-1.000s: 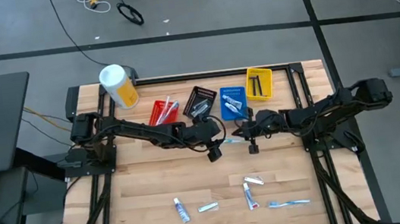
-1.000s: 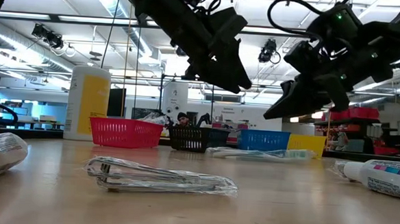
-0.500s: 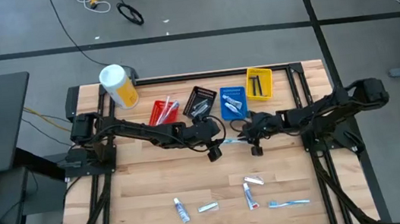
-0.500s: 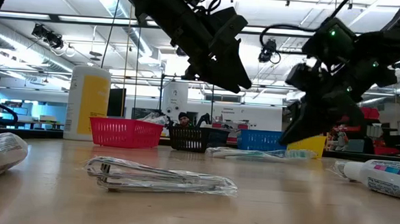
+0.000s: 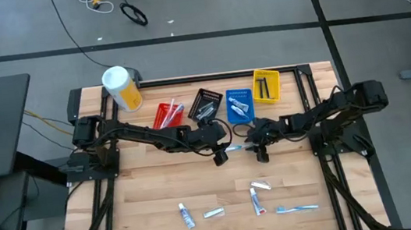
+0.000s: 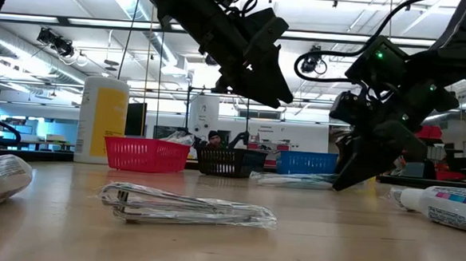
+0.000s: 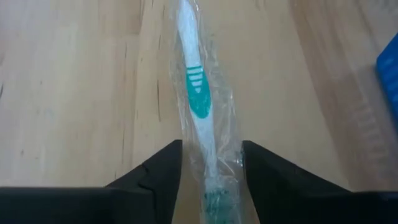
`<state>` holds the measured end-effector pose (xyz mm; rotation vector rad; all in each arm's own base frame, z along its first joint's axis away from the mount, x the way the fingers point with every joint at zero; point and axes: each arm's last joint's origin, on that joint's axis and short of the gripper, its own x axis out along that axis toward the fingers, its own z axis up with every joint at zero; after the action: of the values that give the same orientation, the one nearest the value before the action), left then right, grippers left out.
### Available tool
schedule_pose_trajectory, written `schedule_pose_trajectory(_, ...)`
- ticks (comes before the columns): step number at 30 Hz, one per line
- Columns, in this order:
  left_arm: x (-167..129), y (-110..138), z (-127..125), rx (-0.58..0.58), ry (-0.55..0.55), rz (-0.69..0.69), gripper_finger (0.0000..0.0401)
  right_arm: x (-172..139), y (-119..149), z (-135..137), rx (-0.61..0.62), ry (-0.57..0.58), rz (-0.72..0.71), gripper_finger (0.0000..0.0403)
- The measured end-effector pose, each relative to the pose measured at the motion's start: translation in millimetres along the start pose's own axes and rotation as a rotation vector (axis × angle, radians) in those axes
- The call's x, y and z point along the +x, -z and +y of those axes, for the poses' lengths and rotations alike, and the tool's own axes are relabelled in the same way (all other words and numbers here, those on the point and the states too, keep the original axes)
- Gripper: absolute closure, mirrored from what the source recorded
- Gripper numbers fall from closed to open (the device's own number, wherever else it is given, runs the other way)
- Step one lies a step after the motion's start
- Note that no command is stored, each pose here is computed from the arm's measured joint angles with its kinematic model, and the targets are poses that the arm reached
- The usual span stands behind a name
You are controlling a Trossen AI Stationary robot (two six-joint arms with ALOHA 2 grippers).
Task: Pick & Place Travel size toiletries
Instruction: Put the green toothbrush into the red bin
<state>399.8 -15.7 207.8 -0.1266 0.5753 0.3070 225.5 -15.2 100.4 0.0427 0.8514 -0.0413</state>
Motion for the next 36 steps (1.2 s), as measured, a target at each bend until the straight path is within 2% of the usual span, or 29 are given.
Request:
schedule_pose_trajectory(3, 0, 0, 0, -0.003, 0.000, 0.000, 0.0212, 0, 0, 0, -0.022, 0.002, 0.000, 0.0240)
schedule_pose_trajectory(10, 0, 0, 0, -0.003, 0.000, -0.001, 0.0212, 0, 1, -1, -0.046, 0.014, 0.009, 0.0320)
schedule_pose_trajectory(13, 0, 0, 0, -0.003, 0.000, -0.001, 0.0212, 0, 1, -1, -0.059, 0.012, 0.009, 0.0340)
schedule_pose_trajectory(20, 0, 0, 0, 0.002, 0.001, 0.000, 0.0212, 1, -3, 0, -0.062, -0.003, -0.043, 0.0349)
schedule_pose_trajectory(24, 0, 1, 0, 0.060, 0.013, 0.014, 0.0212, 0, -13, 0, -0.089, -0.002, -0.143, 0.0351)
schedule_pose_trajectory(31, 0, 4, 2, 0.123, 0.023, 0.055, 0.0212, -1, -15, 0, -0.104, 0.000, -0.165, 0.0352)
schedule_pose_trajectory(36, 3, 11, 15, 0.161, 0.055, 0.166, 0.0212, -1, -18, 1, -0.107, -0.001, -0.194, 0.0352)
